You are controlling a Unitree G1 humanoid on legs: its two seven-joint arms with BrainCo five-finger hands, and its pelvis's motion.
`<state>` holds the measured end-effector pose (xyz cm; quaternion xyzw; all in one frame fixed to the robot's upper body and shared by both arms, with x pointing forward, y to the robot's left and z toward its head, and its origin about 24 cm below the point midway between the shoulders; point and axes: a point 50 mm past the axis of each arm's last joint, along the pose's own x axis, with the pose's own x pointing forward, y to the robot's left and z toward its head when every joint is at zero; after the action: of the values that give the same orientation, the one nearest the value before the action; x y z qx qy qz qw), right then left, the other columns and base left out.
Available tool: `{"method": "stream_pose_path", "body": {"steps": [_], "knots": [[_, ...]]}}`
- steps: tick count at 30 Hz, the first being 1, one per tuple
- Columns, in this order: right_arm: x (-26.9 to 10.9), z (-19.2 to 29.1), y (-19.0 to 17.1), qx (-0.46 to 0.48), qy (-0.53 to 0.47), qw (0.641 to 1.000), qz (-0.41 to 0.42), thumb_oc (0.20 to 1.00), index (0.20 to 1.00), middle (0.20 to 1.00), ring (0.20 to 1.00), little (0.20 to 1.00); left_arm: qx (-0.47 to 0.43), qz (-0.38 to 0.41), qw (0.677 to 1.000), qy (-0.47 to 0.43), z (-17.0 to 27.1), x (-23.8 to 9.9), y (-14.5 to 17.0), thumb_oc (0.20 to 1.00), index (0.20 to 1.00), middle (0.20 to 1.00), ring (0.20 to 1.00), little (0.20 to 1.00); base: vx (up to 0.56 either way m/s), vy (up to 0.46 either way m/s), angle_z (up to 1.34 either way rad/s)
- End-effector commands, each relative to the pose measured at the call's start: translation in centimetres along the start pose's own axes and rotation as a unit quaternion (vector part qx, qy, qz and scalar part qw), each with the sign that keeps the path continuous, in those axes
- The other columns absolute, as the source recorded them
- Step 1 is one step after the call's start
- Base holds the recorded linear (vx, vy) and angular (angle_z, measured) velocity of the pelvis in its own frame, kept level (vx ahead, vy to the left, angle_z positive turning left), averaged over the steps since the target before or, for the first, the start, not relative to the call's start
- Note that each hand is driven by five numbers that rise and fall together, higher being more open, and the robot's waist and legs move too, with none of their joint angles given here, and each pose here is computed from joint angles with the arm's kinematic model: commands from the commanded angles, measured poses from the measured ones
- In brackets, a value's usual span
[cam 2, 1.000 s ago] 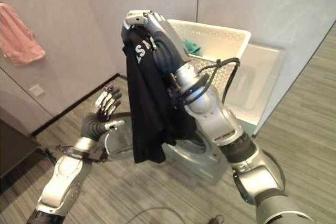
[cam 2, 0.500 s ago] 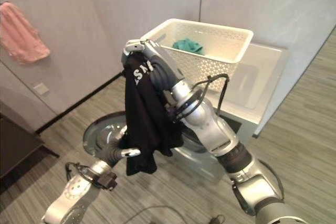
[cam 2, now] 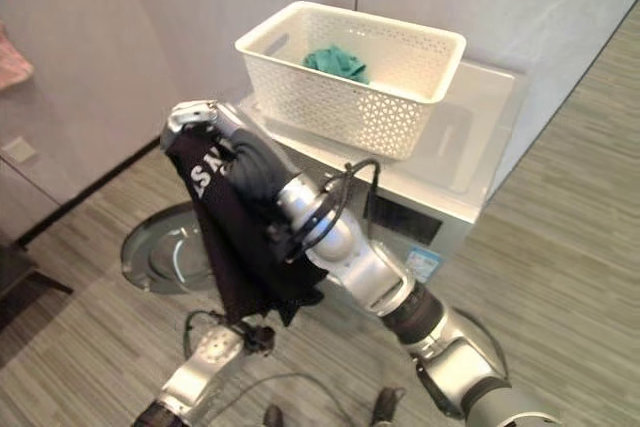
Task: Grab the laundry basket,head to the washer,open it,put in the laundry and shut it.
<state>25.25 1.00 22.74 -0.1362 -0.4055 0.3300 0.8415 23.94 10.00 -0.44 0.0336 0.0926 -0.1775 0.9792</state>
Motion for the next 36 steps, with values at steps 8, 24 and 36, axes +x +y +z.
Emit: {"method": "stream_pose_path", "body": {"steps": [8, 24, 36], "knots": [[1.0, 4.5, 1.4, 0.114, -0.122, 0.986, 0.033, 0.200, 0.200, 0.200, 0.200, 0.200, -0.028, 0.118, 0.990, -0.071, 1.4, 0.9, 1.3, 1.000, 1.000, 1.000, 1.000, 1.000, 0.00, 0.000, 0.00], [-0.9, 1.8, 4.3, 0.204, -0.041, 0.969, 0.137, 0.200, 0.200, 0.200, 0.200, 0.200, -0.068, 0.236, 0.940, -0.238, 7.6, -0.4, 5.8, 1.000, 1.000, 1.000, 1.000, 1.000, 0.00, -0.005, -0.04], [-2.5, 0.2, 5.1, 0.259, 0.012, 0.952, 0.166, 0.200, 0.200, 0.200, 0.200, 0.200, -0.108, 0.218, 0.927, -0.284, 9.5, -0.9, 6.2, 1.000, 1.000, 1.000, 1.000, 1.000, 0.00, 0.000, 0.00]]}}
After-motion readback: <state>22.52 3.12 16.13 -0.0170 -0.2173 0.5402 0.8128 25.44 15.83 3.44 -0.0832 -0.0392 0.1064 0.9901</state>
